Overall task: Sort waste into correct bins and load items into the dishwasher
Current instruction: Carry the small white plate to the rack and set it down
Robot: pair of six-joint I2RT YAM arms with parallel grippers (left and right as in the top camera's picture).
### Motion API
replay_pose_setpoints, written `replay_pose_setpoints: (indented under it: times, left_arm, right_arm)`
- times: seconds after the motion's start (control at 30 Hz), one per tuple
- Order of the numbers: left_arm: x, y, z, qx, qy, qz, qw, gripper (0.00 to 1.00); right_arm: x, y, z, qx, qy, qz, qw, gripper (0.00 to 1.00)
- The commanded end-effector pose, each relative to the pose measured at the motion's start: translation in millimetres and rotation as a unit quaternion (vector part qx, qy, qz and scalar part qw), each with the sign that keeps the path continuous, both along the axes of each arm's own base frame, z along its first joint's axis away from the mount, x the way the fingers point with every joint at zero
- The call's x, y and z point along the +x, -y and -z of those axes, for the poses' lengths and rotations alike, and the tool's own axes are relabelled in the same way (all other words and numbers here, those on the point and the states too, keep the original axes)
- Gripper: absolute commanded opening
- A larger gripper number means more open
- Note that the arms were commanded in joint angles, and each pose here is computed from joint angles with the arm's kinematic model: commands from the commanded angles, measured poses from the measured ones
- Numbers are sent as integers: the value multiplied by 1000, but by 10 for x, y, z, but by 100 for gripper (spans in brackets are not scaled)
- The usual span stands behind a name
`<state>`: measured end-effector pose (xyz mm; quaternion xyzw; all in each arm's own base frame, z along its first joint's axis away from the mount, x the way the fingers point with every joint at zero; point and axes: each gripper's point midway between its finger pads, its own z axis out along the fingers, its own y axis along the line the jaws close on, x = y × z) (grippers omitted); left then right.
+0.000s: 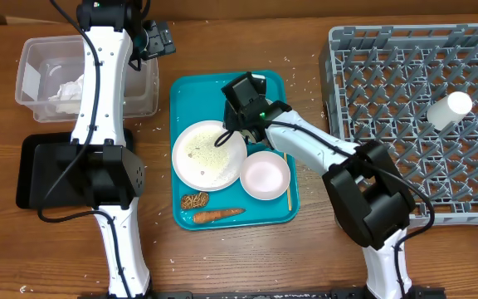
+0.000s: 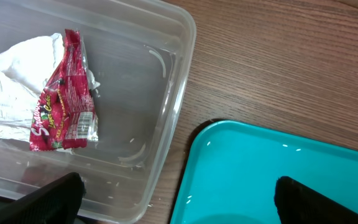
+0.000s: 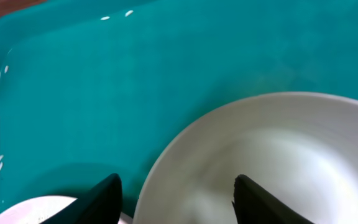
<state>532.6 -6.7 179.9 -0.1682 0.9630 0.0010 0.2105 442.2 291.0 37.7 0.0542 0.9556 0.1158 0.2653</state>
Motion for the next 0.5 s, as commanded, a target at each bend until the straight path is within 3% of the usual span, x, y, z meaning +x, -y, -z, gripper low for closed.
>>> replay_pose_setpoints:
  times: [0.0,0.1,0.37,0.47]
  left_arm:
    - [-6,30,21,-6,-2,-7,1000,100]
    - [-6,30,21,-6,-2,-7,1000,100]
    - [-6,30,21,-6,-2,-7,1000,100]
    - [-6,30,21,-6,-2,-7,1000,100]
  right_arm:
    - [-10,-40,18,2,2,5,1000,56]
    - [0,-51,-1,4,4,5,1000,45]
    - [42,-82,-372,6,8,5,1000,4]
    - [66,-37,-653,10,13,10,1000,4]
